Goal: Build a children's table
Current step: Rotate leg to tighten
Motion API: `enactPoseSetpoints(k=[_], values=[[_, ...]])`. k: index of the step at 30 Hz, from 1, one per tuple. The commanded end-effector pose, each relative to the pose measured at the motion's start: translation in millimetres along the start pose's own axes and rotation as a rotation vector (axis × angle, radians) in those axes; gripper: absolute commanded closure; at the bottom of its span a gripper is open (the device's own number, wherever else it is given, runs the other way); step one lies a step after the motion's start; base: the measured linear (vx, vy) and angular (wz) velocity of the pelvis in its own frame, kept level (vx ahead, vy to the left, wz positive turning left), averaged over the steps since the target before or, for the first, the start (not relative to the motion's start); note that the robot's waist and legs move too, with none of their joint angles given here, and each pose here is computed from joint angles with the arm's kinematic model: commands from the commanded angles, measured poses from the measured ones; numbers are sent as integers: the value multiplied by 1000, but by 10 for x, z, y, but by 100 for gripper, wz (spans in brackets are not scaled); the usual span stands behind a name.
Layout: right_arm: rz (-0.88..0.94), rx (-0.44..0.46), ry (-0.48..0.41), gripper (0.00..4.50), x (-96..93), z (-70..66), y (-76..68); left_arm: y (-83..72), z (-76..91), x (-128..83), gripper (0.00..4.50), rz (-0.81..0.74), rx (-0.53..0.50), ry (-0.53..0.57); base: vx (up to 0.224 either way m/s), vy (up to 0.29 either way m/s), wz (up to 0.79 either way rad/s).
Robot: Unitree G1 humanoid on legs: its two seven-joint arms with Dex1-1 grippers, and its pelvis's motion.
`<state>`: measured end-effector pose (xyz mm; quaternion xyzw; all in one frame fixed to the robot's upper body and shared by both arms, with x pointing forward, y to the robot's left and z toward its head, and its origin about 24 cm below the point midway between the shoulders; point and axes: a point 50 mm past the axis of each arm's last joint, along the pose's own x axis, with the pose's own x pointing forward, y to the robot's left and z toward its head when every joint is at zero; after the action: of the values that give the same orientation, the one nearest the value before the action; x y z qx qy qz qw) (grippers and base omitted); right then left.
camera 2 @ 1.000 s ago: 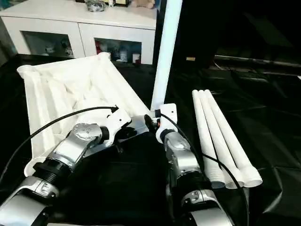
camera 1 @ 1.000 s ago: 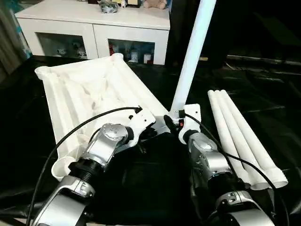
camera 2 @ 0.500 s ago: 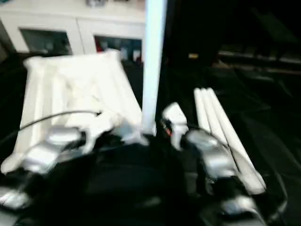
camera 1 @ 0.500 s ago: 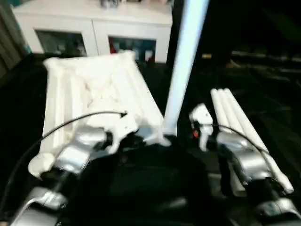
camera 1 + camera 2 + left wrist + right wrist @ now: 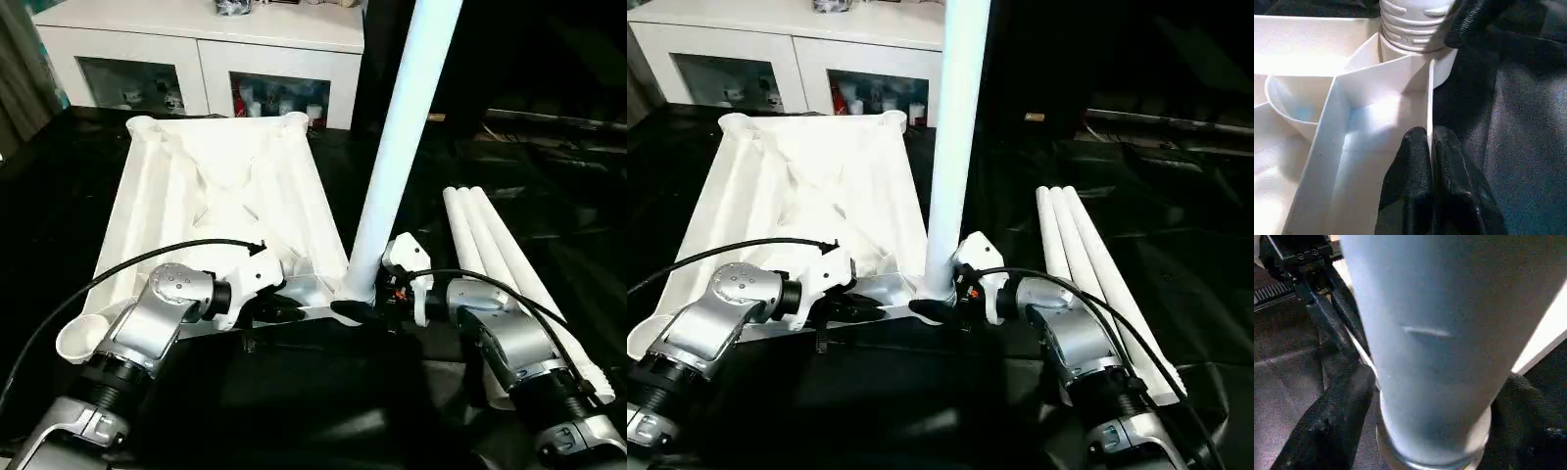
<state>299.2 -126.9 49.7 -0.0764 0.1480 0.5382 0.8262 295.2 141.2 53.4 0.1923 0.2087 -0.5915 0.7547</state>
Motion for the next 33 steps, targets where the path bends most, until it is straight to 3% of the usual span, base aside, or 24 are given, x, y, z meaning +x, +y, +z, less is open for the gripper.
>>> enactPoseSetpoints(k=[1,7,12,15,18,24,27,32,33], values=[[27,-4,22,124,6,-27,41,-74,20,59,450,-52,-3,-27,0,0,0],[25,-3,29,166,11,-41,51,-74,13,56,450,-50,-4,-24,0,0,0],[-63,35,8,176,36,-108,25,-33,-3,77,450,7,-11,-18,0,0,0],[-234,110,-30,178,88,-205,-47,48,0,141,450,101,-37,-20,0,0,0],[-479,250,-54,178,183,-377,-103,136,46,293,450,218,-90,-33,0,0,0],[-748,407,-24,178,383,-427,-156,203,173,551,450,349,-177,-24,0,0,0],[-809,417,5,178,470,-400,-169,206,229,640,450,378,-204,-24,0,0,0],[-835,338,-8,178,583,-290,-194,166,261,694,450,349,-167,-13,0,0,0],[-819,337,-28,144,589,-267,-195,162,248,679,450,342,-167,-11,0,0,0]])
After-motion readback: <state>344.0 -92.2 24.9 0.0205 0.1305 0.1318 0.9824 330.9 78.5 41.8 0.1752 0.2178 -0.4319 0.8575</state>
